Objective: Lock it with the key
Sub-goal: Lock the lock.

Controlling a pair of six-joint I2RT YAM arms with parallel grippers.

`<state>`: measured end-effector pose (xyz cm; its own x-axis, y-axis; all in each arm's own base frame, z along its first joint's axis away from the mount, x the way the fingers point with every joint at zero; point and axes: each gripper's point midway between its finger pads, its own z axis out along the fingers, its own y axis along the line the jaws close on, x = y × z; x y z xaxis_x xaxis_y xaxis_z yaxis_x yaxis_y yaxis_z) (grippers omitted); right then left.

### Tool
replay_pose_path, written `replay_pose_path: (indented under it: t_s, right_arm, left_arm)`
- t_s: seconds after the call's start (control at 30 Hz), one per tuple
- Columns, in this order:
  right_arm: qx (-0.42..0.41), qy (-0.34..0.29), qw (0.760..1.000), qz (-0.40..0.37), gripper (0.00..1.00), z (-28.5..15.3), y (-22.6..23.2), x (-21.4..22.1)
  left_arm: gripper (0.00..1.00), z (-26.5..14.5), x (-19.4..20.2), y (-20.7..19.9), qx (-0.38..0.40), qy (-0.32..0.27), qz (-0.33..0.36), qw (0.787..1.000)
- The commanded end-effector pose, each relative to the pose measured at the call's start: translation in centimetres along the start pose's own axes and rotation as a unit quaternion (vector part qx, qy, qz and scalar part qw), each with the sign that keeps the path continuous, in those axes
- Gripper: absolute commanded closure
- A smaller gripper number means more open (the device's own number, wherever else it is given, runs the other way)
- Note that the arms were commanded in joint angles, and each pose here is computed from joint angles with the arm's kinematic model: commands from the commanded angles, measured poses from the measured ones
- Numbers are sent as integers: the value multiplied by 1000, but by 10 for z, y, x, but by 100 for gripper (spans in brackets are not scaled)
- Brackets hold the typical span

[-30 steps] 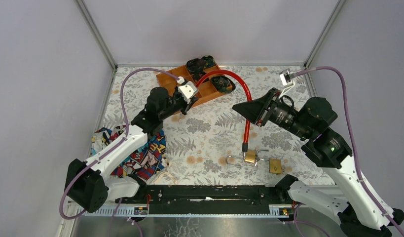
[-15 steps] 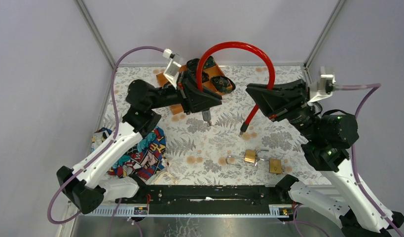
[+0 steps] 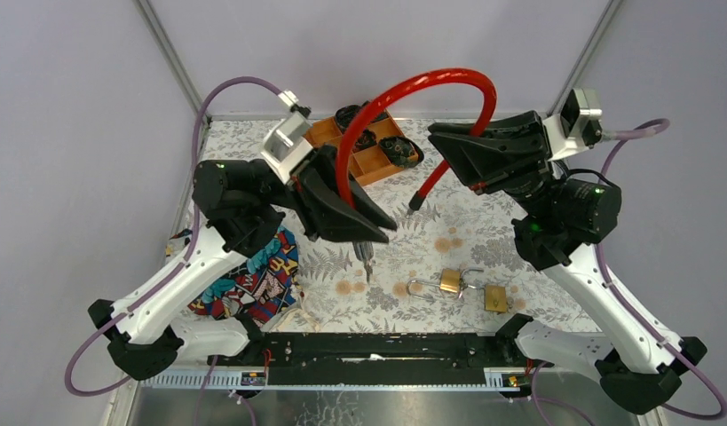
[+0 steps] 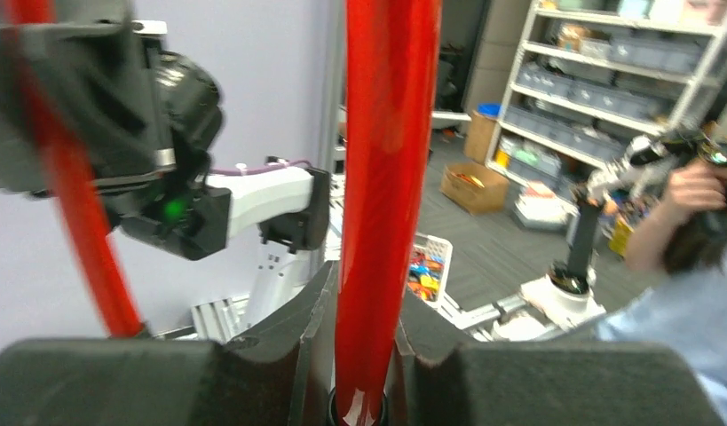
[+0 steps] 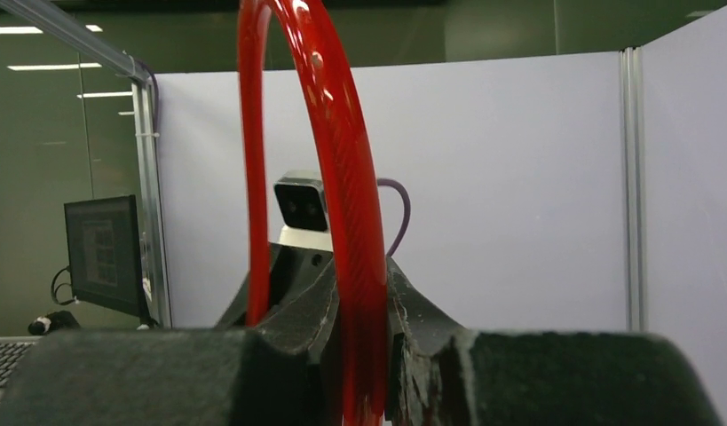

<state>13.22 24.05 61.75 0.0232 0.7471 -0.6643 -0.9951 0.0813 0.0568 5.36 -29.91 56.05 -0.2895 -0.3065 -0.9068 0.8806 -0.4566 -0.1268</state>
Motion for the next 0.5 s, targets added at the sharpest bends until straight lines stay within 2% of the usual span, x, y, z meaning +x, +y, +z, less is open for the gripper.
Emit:
replay_pose_path:
  t_s: [0.0,0.1,0.3,0.4,0.47]
  right_arm:
    - [-20,17,999,-41,100,-4,22,-14]
    - [33,69,995,-67,100,-14,3,1]
    - [91,102,986,-96,100,-43,-8,11]
    - [133,134,976,-104,100,-58,-17,16]
    - [163,150,969,-112,100,-68,-24,18]
  left_arm:
    - [100,15,10,-40,104,52,51,992]
    - [100,19,19,-50,139,75,55,986]
    - [100,12,44,-42,143,100,60,983]
    - [100,9,55,-22,107,104,43,988]
    - [100,3,67,4,47,107,31,993]
